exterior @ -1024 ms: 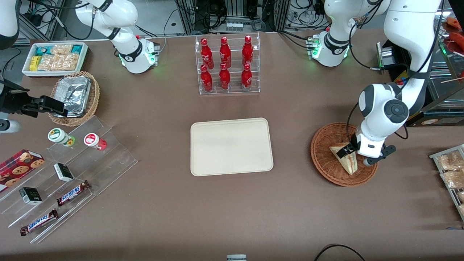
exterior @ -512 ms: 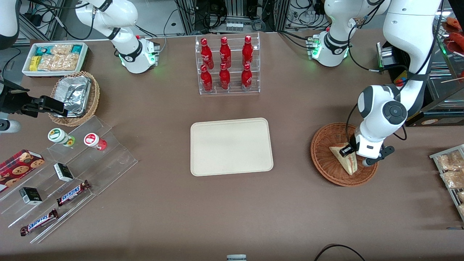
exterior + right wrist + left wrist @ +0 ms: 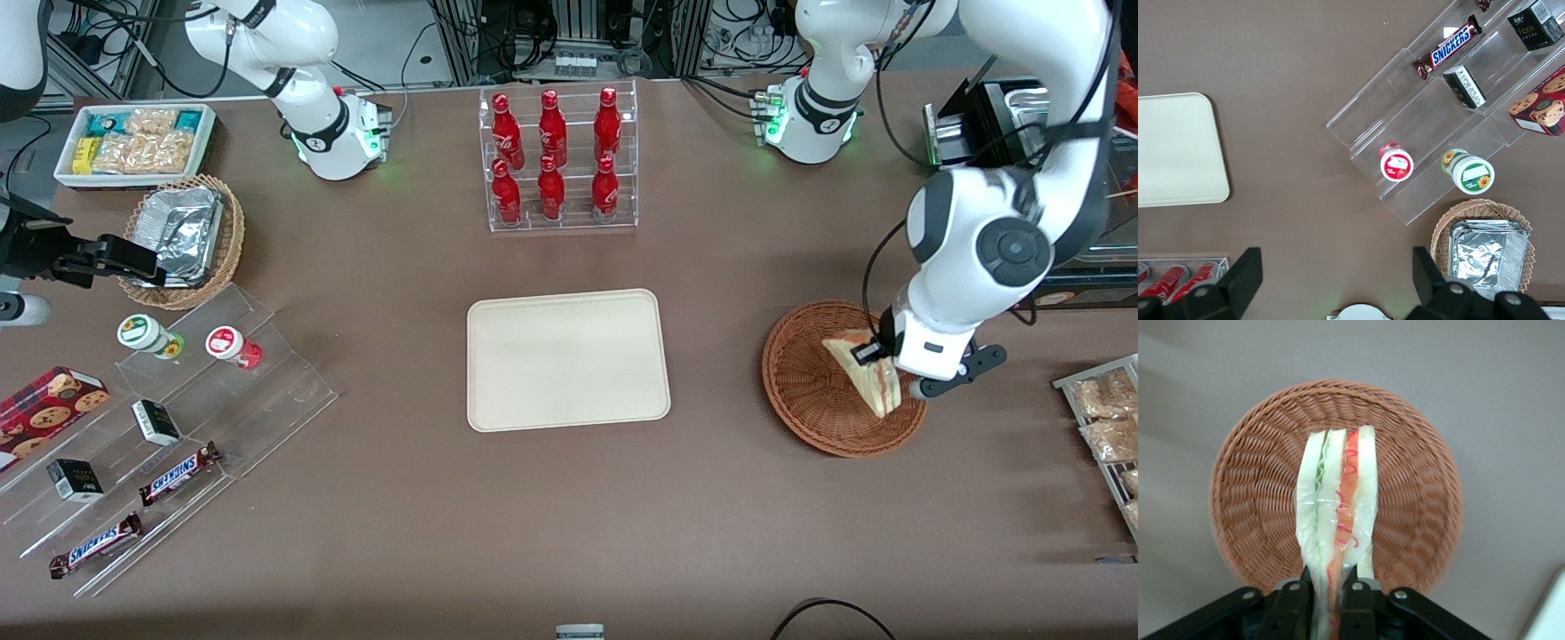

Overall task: Place sandwich from basket to tray
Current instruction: 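Carry the sandwich over the cream tray and lower it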

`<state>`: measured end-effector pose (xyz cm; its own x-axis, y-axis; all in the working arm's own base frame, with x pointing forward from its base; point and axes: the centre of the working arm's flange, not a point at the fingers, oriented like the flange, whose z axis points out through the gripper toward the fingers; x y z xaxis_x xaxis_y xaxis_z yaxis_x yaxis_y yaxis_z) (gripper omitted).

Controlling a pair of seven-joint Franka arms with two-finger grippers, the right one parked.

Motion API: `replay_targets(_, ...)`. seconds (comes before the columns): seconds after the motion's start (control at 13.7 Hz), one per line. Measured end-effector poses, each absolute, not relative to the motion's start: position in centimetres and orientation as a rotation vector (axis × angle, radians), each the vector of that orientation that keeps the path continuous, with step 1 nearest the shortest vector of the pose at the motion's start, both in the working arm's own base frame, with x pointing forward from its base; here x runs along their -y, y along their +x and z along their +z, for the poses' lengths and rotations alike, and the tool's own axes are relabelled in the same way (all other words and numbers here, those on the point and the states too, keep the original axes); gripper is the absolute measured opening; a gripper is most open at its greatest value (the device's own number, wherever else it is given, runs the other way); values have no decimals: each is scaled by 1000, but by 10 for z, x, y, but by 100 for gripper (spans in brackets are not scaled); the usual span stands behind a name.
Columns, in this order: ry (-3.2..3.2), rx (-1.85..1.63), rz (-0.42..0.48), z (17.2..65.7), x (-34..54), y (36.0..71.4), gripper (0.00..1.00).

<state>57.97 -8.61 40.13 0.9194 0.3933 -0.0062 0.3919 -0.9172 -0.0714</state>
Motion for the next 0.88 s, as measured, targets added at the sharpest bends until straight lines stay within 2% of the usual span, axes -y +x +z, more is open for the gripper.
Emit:
replay_targets(0.15, -3025, 516, 49, 446, 130, 581, 15)
replay_targets(0.37, -3078, 330, -11, 475, 212, 571, 15)
replay_targets(0.66, -3108, 51, 19, 455, 326, 542, 15)
replay_targets(0.88, -3122, -24, 63, 423, 396, 535, 15)
